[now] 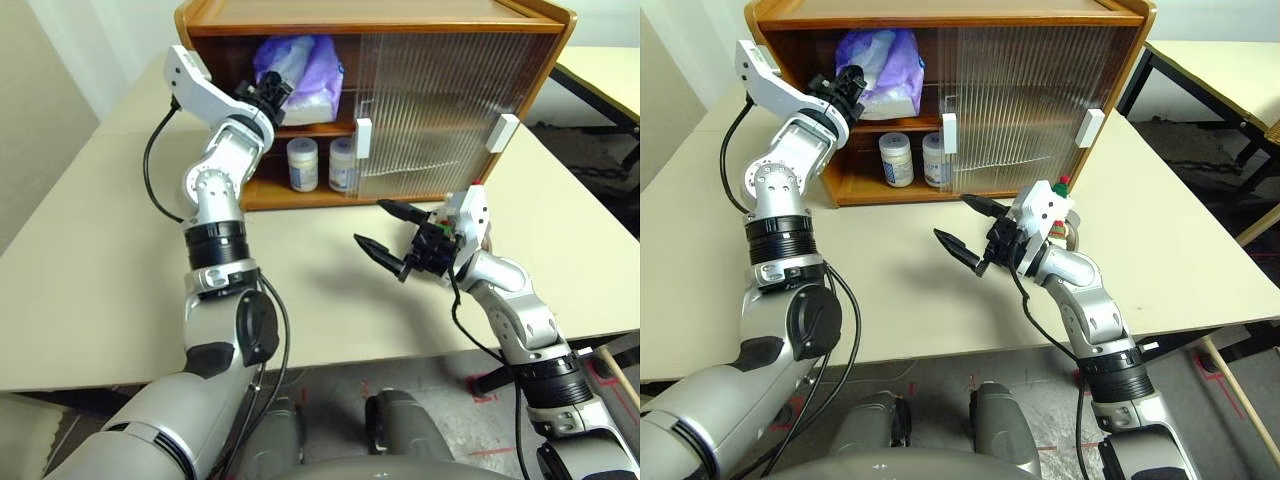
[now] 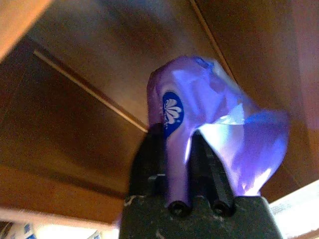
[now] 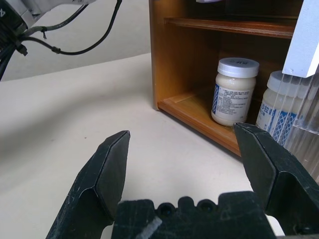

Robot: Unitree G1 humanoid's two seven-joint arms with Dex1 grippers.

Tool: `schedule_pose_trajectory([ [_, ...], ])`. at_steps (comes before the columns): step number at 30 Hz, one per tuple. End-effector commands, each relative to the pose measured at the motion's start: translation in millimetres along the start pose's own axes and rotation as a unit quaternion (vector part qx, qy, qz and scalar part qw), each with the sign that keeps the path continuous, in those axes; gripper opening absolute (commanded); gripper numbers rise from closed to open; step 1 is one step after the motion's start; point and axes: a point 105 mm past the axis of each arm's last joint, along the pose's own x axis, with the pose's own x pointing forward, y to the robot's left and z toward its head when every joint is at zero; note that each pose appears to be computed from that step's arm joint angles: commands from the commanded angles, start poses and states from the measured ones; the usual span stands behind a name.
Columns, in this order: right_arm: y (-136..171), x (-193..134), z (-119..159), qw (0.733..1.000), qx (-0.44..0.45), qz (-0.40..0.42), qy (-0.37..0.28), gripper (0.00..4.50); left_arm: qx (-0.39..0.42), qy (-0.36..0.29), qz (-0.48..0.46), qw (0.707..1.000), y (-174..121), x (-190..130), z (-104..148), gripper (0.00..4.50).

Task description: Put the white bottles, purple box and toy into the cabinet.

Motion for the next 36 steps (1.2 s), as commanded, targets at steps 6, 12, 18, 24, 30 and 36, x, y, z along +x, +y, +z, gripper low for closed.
schedule_pose_trajectory([
  [6,0.0,-1.6,0.2,1.0,-0.006,-0.001,0.002,4.5,0.001,-0.014,-0.001,1.0,-3.1,3.8,-2.2,4.0],
  [12,0.5,-1.3,-0.1,1.0,-0.007,0.003,0.004,4.5,0.023,-0.014,-0.014,1.0,-4.6,-1.8,-0.5,4.47],
  [18,-0.1,-2.1,-0.2,1.0,-0.007,0.002,0.005,4.5,0.094,0.002,-0.033,0.995,0.1,-25.2,-0.1,4.47],
  [24,-0.7,-0.3,-0.5,1.0,-0.007,0.008,0.006,4.5,0.186,0.006,-0.028,0.982,10.6,-53.4,6.0,4.47],
  [30,-1.8,-1.0,-0.1,1.0,-0.008,0.011,0.006,4.5,0.247,0.024,-0.083,0.965,8.4,-74.0,-4.1,4.09],
  [36,0.3,0.0,-0.5,1.0,-0.007,0.013,0.006,4.5,0.292,0.063,-0.171,0.939,-5.6,-77.2,-24.7,1.99],
])
